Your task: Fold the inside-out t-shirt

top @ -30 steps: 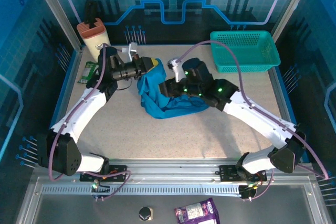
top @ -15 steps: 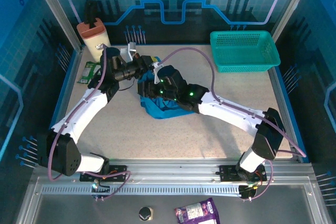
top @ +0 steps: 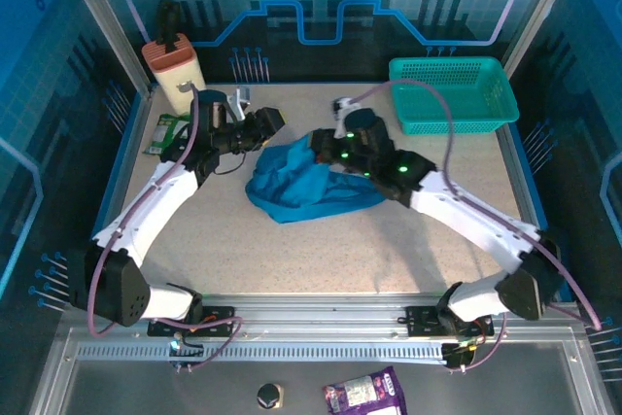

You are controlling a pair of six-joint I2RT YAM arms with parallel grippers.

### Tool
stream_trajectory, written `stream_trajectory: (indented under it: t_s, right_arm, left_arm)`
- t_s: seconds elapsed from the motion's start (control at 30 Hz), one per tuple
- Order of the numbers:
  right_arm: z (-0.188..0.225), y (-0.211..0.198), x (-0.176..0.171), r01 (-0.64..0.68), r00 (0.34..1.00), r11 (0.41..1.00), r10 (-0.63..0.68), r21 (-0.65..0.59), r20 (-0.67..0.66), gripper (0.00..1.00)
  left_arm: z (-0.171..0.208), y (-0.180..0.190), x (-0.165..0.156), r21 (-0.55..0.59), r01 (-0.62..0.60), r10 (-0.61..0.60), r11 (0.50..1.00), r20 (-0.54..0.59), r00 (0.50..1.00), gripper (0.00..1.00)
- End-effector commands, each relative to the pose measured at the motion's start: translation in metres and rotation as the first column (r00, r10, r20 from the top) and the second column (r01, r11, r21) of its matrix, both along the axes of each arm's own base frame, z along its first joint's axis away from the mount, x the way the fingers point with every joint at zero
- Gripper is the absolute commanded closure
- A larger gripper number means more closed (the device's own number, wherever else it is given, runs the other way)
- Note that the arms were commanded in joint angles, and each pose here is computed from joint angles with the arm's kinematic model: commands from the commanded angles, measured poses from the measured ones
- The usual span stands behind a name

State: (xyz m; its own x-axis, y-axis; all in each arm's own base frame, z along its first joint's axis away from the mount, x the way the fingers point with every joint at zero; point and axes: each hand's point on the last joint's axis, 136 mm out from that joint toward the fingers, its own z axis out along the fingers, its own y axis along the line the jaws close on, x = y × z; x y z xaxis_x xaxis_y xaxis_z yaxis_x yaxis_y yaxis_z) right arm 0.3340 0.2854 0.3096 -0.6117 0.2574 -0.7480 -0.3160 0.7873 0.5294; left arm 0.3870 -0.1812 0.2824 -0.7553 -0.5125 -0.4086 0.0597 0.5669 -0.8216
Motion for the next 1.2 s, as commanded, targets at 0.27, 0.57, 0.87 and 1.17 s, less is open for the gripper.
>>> stream_trajectory:
  t_s: [0.27, 0.57, 0.87, 1.17]
  right_arm:
    - [-0.089, -0.158, -0.019, 0.309, 0.916, 0.940, -0.336, -0.147, -0.221, 1.00]
    - [-0.099, -0.188, -0.020, 0.356, 0.890, 0.915, -0.393, -0.190, -0.229, 1.00]
    - [-0.100, -0.195, -0.020, 0.366, 0.884, 0.909, -0.406, -0.197, -0.231, 1.00]
    - [-0.094, -0.194, -0.019, 0.366, 0.886, 0.912, -0.402, -0.185, -0.230, 1.00]
  left_arm:
    - [-0.129, 0.033, -0.033, 0.289, 0.072, 0.021, 0.955, -0.307, 0.951, 0.46]
    - [-0.212, 0.060, -0.067, 0.372, 0.076, 0.128, 0.925, -0.493, 0.861, 0.48]
    - [-0.232, 0.090, -0.073, 0.330, 0.006, 0.179, 0.944, -0.528, 0.830, 0.61]
    - [-0.234, 0.062, -0.056, 0.144, 0.011, 0.071, 0.989, -0.549, 0.833, 0.69]
